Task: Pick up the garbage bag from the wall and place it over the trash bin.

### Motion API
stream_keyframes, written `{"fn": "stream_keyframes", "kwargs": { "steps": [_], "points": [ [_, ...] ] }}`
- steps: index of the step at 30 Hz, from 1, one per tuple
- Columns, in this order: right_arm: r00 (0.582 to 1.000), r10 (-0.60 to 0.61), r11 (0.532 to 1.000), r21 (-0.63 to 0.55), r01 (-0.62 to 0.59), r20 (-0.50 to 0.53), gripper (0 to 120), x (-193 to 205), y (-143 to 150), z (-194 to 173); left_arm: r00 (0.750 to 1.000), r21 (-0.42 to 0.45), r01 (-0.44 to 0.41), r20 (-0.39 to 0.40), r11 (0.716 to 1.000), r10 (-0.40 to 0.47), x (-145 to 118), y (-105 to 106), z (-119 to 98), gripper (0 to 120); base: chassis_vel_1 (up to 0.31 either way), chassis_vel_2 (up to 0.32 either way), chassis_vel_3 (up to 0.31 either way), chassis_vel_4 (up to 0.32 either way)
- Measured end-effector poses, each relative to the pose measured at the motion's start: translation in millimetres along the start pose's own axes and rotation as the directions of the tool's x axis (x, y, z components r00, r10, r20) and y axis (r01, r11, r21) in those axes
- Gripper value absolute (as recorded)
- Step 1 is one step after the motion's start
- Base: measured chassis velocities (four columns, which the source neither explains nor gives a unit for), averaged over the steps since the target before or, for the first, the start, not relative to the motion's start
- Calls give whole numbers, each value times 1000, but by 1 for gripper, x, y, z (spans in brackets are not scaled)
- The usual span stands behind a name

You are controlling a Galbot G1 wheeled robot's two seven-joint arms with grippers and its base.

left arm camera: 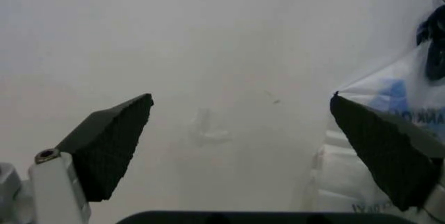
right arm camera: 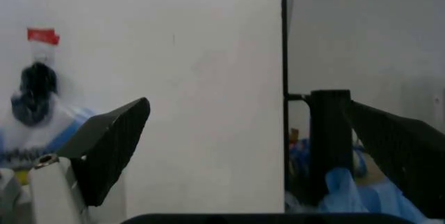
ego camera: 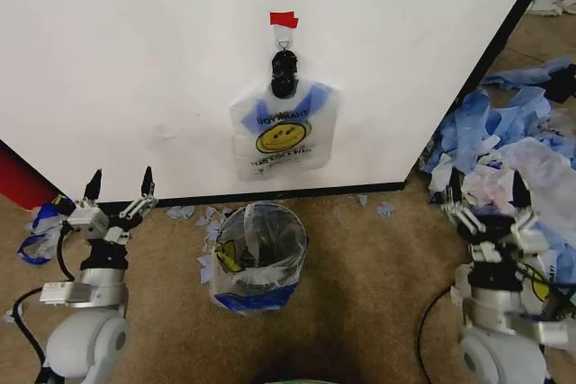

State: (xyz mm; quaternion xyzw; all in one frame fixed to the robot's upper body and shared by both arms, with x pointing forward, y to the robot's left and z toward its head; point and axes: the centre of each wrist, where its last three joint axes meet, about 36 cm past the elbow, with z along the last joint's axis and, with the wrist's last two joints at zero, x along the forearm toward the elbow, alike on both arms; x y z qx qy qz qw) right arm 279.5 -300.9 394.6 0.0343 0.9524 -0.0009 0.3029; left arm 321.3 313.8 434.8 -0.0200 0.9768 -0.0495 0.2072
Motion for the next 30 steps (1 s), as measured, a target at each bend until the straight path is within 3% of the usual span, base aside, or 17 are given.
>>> {"fn": "stream_keyframes", "kwargs": {
  "steps": [5,30],
  "points": [
    [999,24,1000,8,-23,-29,100,20,3,9,1000,24,-7,-15,1000,7,4,-9,5,100,0,0,0,0],
    [999,26,1000,8,-26,-26,100,16,5,14,1000,38,-13,-11,999,13,2,-13,8,100,0,0,0,0]
  ]
}}
